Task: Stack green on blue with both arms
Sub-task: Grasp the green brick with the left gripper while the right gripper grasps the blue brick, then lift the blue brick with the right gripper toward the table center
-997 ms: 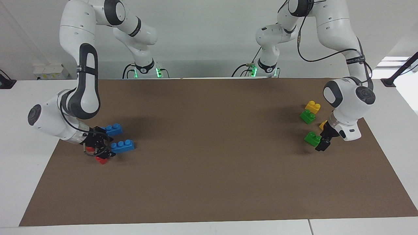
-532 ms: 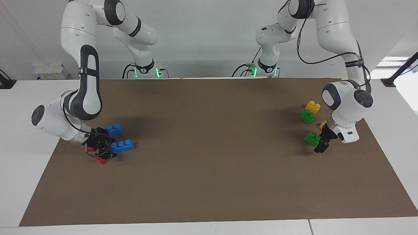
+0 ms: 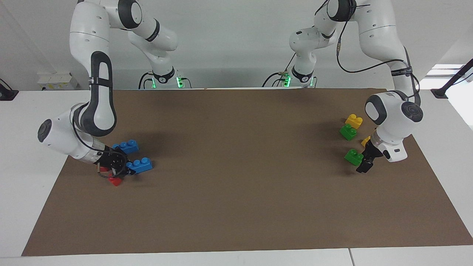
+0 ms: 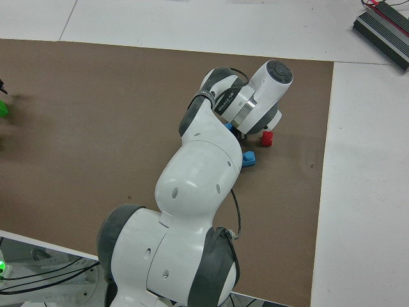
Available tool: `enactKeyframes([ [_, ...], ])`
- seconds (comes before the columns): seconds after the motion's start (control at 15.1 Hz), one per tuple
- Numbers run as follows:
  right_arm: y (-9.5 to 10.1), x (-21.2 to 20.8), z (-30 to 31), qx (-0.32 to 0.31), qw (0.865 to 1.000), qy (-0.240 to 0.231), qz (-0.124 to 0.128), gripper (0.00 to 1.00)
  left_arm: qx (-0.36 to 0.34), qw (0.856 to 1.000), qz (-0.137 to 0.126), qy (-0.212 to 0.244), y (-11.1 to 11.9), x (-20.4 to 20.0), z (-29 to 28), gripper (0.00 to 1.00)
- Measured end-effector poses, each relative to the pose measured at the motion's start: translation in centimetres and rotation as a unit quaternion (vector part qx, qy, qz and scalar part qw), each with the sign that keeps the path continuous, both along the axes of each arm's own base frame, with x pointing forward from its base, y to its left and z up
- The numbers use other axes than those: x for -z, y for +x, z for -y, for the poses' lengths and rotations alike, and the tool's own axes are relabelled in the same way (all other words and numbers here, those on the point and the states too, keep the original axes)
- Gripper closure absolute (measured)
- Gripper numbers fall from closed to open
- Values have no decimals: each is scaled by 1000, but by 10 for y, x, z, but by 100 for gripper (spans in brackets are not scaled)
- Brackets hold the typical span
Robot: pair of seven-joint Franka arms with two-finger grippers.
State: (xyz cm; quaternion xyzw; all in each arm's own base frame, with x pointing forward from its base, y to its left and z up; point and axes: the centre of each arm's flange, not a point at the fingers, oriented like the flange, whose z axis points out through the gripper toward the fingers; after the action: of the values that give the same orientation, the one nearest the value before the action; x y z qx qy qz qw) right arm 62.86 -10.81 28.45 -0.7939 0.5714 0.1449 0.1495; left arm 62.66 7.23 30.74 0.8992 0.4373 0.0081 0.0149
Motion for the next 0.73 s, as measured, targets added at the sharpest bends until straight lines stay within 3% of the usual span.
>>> enactKeyframes([
  [0.4, 6, -2, -30, -23, 1000, -1, 4, 66, 4, 1000, -11, -2, -2, 2, 5, 10],
  [0.73, 31, -39, -98, 7, 1000, -4, 10, 66, 7, 1000, -17, -3, -3, 3, 8, 10],
])
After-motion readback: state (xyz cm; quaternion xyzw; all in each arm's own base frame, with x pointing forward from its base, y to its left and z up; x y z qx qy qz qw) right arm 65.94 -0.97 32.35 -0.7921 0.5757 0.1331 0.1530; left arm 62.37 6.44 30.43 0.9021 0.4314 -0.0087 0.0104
